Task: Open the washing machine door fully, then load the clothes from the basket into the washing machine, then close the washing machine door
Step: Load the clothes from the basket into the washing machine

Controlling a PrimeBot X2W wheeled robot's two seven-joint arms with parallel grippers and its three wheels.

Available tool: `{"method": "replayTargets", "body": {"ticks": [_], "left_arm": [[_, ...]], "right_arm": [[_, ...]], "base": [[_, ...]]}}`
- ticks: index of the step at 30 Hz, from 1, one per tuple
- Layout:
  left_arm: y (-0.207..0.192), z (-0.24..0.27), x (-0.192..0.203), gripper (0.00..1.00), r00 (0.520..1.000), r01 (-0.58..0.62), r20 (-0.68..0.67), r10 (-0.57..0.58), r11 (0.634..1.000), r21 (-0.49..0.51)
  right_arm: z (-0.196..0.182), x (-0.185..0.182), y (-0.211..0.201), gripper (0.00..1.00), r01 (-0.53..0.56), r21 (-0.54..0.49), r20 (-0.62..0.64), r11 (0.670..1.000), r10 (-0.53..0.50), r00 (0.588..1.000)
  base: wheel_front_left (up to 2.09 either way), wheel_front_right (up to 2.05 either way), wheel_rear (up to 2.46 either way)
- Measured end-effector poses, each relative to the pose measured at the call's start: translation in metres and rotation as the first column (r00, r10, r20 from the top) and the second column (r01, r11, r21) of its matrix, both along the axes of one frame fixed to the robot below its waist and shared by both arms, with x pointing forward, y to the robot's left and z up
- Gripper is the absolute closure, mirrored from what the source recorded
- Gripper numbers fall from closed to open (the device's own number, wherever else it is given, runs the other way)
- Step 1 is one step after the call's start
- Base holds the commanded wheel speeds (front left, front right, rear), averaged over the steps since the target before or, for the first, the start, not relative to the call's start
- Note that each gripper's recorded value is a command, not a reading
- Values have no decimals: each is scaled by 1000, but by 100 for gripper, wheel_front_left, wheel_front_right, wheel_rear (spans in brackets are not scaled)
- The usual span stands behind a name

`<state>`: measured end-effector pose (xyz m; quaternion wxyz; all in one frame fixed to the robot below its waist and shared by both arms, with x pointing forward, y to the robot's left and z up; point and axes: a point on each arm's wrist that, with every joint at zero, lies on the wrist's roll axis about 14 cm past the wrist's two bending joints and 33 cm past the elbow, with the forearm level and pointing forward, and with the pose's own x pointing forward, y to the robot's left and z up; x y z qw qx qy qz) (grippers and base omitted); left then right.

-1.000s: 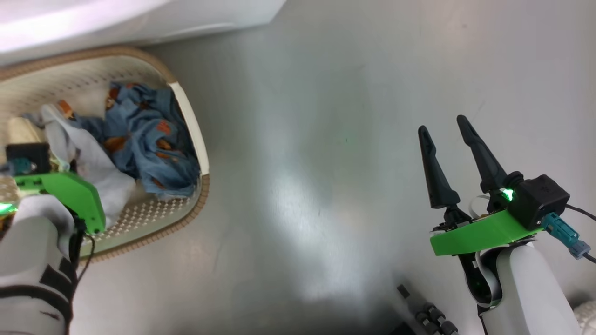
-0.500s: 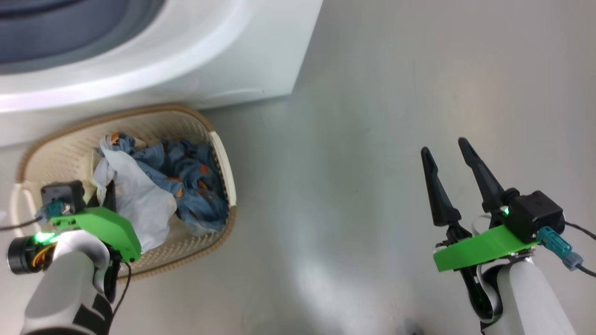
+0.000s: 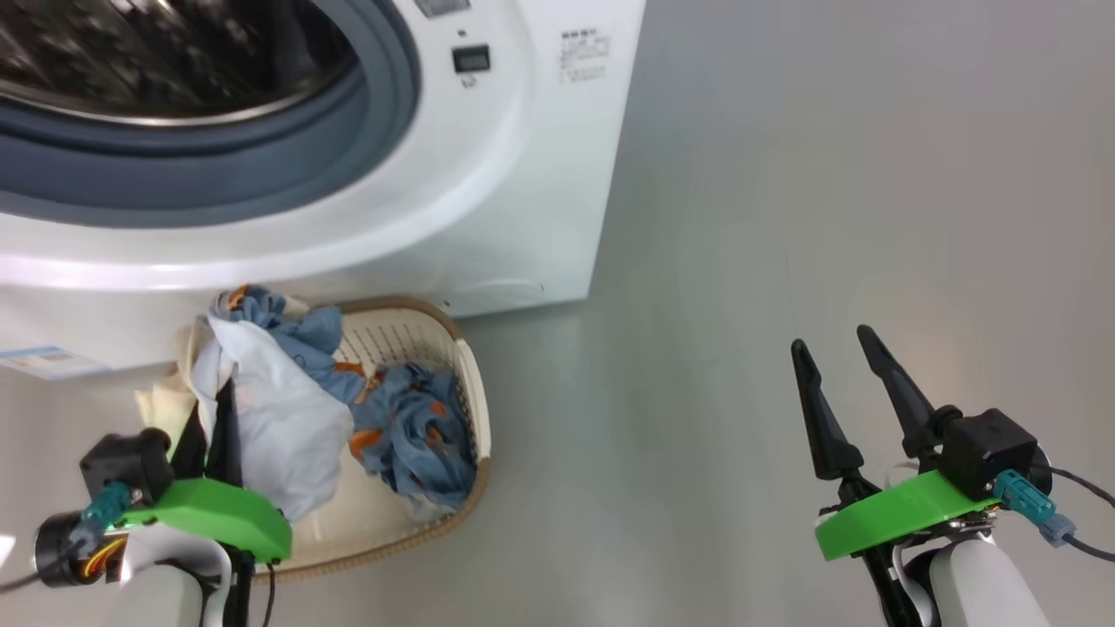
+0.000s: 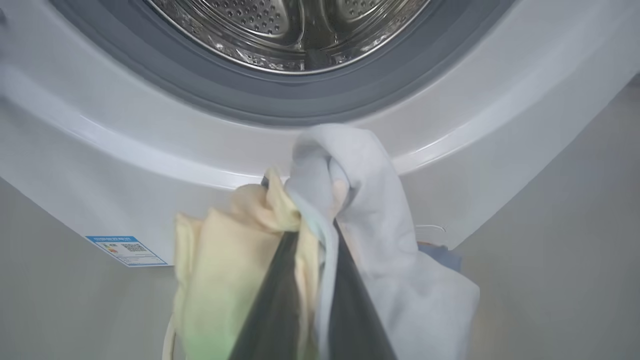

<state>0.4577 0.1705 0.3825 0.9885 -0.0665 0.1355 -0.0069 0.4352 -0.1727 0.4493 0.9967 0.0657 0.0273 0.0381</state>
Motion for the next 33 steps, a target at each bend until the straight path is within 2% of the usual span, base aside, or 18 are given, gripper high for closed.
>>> {"method": "replayTargets", "body": {"ticks": [7,14,33], "left_arm": [[6,63,-12,100,985,-19,174,16,1000,16],[17,118,-28,100,943,-54,329,40,998,34],[33,137,-87,100,920,-121,380,91,991,56]], "right_arm": [[24,-7,10,0,-30,5,58,1000,29,998],[39,-19,18,0,-55,4,89,998,54,995],[78,-46,4,0,-17,-49,195,999,26,980]], "base": [[0,0,0],[0,0,0],[0,0,0]]}}
